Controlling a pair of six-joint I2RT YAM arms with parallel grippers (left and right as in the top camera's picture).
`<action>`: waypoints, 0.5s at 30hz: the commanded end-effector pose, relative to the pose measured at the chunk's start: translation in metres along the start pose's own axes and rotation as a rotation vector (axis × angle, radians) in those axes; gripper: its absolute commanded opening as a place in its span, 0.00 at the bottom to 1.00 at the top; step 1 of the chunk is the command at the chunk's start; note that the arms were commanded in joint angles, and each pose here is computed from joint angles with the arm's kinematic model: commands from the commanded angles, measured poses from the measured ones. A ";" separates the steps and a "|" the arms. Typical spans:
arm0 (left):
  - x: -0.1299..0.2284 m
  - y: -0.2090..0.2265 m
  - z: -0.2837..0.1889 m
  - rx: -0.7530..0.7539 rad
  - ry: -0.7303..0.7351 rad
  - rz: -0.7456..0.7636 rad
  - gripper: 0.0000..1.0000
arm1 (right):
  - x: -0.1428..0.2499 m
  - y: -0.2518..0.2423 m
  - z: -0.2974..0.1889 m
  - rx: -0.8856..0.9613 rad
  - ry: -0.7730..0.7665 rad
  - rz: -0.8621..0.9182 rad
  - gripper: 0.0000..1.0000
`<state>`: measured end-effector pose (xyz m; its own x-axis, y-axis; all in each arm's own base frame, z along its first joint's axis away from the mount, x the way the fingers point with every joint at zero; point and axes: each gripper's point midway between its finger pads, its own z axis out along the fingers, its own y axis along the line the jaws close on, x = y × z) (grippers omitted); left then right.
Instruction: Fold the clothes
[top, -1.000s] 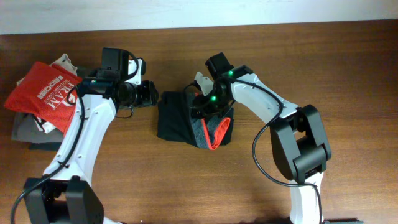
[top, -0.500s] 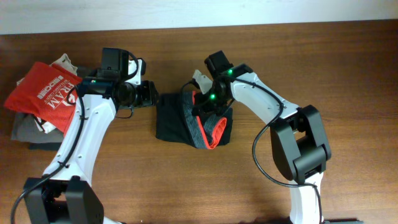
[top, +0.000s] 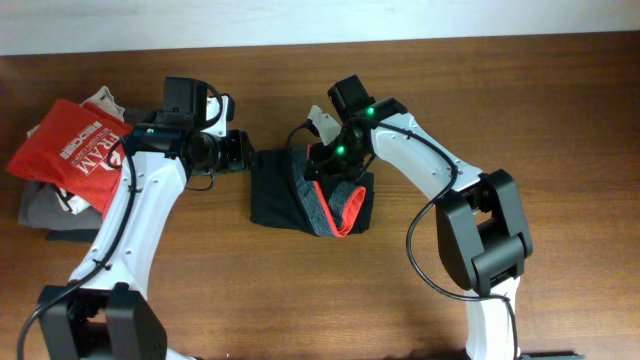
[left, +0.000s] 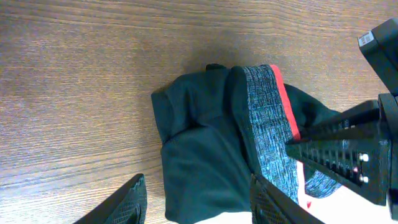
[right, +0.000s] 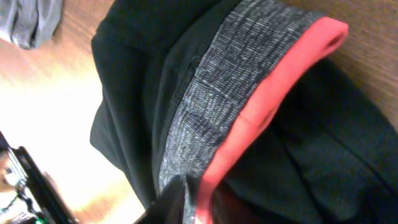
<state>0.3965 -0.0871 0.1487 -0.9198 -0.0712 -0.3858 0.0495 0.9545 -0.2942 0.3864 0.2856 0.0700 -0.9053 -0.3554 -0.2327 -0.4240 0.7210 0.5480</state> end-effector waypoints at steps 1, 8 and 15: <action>-0.006 -0.005 -0.011 0.016 -0.027 -0.002 0.53 | -0.005 0.011 -0.003 -0.032 -0.011 -0.021 0.06; -0.003 -0.005 -0.010 0.014 -0.017 -0.005 0.53 | 0.008 -0.011 -0.064 0.049 0.081 0.152 0.04; 0.003 -0.003 -0.008 0.010 0.004 -0.007 0.53 | 0.052 -0.051 -0.132 0.355 0.225 0.391 0.04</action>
<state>0.3910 -0.0866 0.1461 -0.9293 -0.0701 -0.3625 0.0422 0.9552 -0.2930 0.3623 0.1803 0.1370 -0.9776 -0.1701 0.1241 -0.1082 0.9116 0.3966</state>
